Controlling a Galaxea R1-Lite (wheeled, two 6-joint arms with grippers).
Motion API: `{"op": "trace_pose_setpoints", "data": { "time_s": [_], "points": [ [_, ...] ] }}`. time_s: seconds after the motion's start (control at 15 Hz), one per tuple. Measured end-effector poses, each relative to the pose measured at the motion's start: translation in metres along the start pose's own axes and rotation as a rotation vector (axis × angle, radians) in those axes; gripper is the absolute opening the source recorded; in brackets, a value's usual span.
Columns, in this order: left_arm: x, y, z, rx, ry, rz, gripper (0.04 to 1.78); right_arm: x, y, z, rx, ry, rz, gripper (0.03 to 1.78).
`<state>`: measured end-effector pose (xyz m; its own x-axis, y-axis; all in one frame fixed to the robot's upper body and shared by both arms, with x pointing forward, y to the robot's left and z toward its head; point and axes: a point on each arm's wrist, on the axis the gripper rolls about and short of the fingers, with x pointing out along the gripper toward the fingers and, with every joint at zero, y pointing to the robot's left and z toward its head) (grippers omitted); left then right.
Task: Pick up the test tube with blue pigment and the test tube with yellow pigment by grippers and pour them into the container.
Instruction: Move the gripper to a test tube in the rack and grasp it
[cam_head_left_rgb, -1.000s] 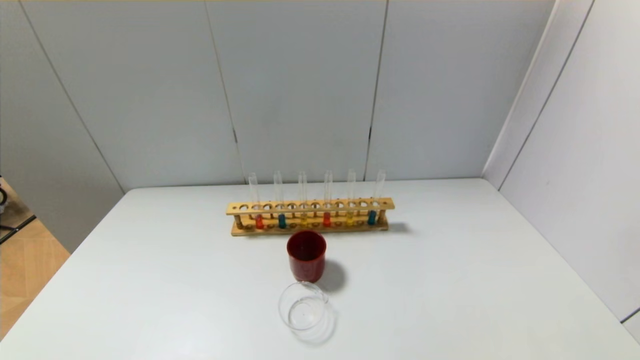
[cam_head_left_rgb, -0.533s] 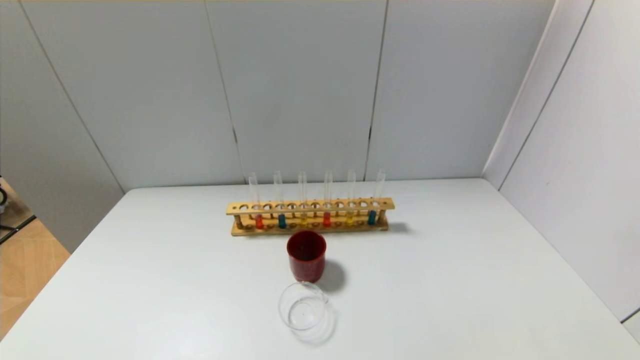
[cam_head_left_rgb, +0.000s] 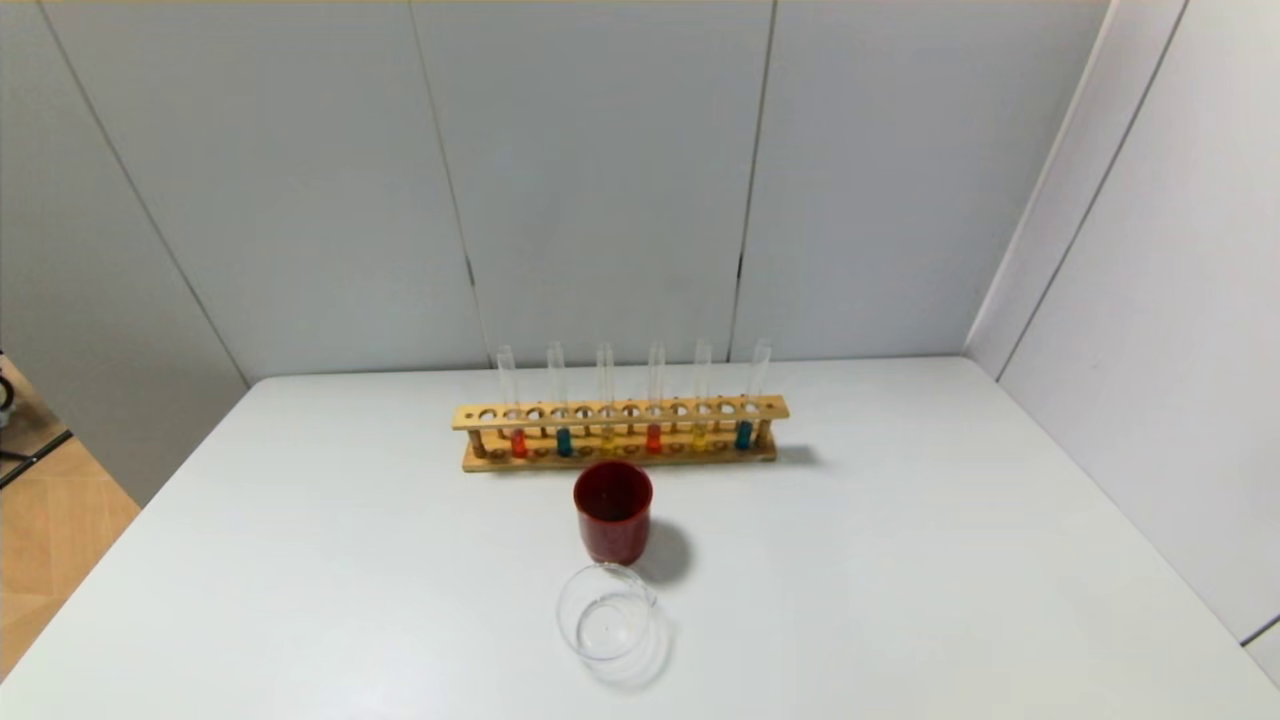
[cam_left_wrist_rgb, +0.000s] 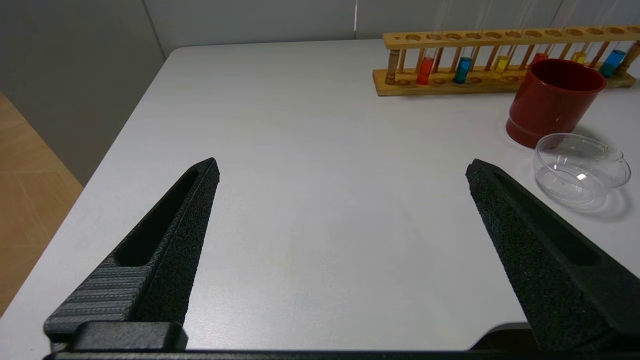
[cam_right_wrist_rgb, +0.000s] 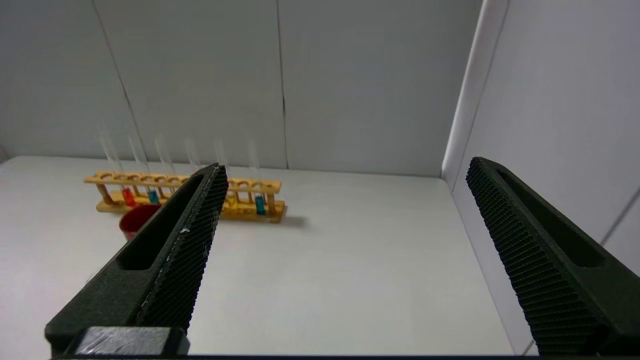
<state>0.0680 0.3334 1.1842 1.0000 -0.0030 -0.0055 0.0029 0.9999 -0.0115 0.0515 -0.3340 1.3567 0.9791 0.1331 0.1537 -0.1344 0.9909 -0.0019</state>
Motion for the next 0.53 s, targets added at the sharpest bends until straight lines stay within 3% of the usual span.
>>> {"op": "trace_pose_setpoints", "data": {
  "time_s": [0.27, 0.53],
  "points": [
    [0.0, 0.0, 0.0, 0.0, 0.0, 0.001, 1.75, 0.071, -0.007, 0.04, 0.017, 0.063, 0.045, 1.74],
    [0.0, 0.0, 0.0, 0.0, 0.0, 0.0, 1.75, 0.146, -0.014, 0.036, 0.026, 0.079, 0.146, 1.74]
  ]
}}
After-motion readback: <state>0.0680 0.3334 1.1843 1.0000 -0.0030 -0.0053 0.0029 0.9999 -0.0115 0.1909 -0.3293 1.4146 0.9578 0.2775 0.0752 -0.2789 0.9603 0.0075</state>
